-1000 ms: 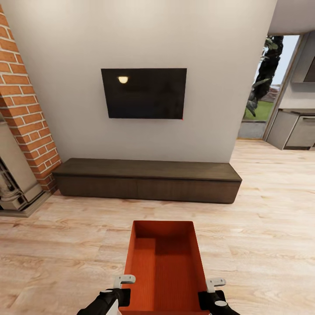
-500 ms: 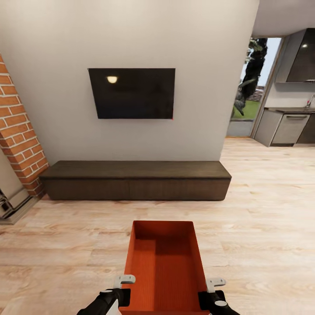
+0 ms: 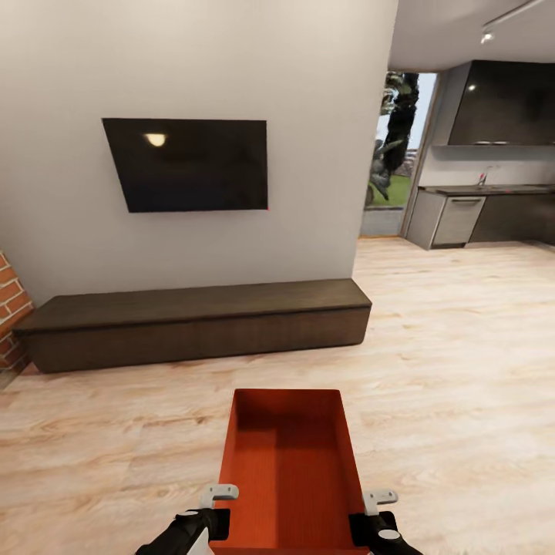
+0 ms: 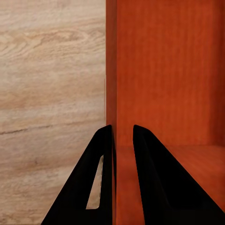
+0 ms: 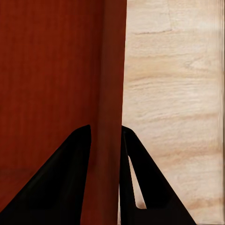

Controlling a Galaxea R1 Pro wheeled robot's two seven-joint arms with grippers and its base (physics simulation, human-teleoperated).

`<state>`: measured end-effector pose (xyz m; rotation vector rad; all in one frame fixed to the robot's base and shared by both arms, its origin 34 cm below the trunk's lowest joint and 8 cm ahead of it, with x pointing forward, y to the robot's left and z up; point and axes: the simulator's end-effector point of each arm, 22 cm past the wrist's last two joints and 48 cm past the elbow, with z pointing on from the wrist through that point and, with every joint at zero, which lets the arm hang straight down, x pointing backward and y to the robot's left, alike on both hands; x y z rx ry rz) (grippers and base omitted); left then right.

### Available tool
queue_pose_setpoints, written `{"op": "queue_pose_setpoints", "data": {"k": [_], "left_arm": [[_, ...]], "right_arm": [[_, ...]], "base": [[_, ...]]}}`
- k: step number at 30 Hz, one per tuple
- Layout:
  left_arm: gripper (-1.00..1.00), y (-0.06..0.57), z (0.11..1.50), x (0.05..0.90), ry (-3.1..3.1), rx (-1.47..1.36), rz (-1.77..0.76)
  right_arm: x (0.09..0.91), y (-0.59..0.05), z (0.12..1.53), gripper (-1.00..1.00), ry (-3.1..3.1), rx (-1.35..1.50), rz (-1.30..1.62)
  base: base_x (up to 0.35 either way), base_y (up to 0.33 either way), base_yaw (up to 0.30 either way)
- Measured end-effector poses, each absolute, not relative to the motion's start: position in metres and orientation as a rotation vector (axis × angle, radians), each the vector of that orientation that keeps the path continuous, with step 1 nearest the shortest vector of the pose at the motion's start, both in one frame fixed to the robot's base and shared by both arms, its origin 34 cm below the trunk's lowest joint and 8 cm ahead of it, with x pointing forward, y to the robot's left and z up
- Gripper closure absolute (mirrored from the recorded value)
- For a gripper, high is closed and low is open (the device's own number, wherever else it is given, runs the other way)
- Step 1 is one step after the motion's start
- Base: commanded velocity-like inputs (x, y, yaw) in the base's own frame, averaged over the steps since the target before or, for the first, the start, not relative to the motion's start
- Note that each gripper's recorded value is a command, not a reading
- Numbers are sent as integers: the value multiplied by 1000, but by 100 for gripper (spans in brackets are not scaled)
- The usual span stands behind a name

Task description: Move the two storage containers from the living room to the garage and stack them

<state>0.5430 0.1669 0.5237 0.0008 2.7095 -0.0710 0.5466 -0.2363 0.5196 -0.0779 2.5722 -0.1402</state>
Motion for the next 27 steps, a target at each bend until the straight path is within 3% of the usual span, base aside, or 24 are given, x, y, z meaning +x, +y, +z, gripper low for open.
{"op": "queue_pose_setpoints", "data": {"k": [27], "left_arm": [[100,168,524,544,2706,-4,-73]], "right_arm": [[548,-236,521,100,2568,-78,-142]], "base": [[0,0,-284]]}}
